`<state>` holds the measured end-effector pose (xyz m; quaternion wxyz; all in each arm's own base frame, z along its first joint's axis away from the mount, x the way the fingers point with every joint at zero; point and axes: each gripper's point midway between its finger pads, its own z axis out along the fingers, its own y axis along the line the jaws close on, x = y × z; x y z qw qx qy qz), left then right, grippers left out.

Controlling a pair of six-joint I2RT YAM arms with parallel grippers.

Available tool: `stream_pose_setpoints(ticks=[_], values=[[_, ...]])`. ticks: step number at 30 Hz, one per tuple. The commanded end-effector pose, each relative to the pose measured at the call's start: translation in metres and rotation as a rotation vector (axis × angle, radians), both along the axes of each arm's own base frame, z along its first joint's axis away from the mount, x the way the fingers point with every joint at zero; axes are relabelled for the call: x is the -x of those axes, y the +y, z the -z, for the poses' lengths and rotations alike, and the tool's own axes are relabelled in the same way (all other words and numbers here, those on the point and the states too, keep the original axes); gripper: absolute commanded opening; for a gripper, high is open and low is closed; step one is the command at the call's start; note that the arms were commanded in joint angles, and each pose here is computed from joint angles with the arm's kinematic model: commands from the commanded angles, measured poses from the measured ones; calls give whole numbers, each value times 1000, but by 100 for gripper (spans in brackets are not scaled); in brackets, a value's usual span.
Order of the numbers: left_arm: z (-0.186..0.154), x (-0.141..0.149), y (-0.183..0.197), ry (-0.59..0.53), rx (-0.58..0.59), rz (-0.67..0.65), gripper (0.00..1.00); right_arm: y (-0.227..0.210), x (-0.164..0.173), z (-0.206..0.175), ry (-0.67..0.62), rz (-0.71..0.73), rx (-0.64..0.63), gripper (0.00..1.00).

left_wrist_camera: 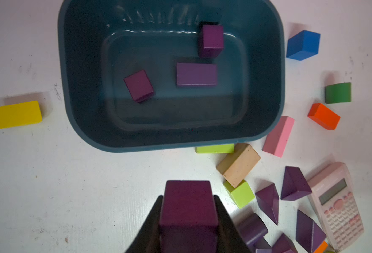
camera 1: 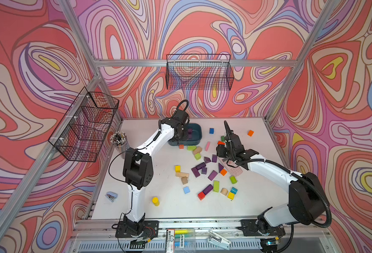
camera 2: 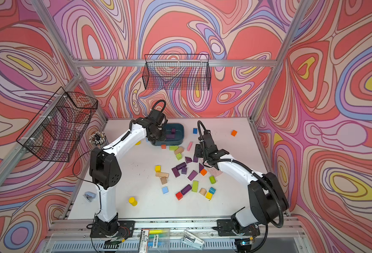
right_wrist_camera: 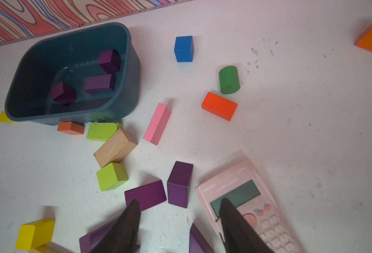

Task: Pick purple bricks into the storage bin
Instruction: Place the building block in the storage box.

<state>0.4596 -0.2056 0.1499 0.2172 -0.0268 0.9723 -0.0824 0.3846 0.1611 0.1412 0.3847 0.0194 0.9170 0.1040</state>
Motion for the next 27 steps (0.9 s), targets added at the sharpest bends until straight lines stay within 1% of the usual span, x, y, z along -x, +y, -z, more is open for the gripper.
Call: stream_pose_setpoints(ticks=[1,9,16,27], values=[[0,-14,13,-6,-19,-19,19,2,-2,-16,-34,-20,-14,61],[10,-44,29,-32,-38,-64,19,12,0,-22,-62,-95,-40,61],[18,-68,34,-91,-74,-66,19,25,2,-29,-87,-162,-84,61],[37,-97,45,-148,-105,-67,18,29,0,-28,-89,-182,-84,61]])
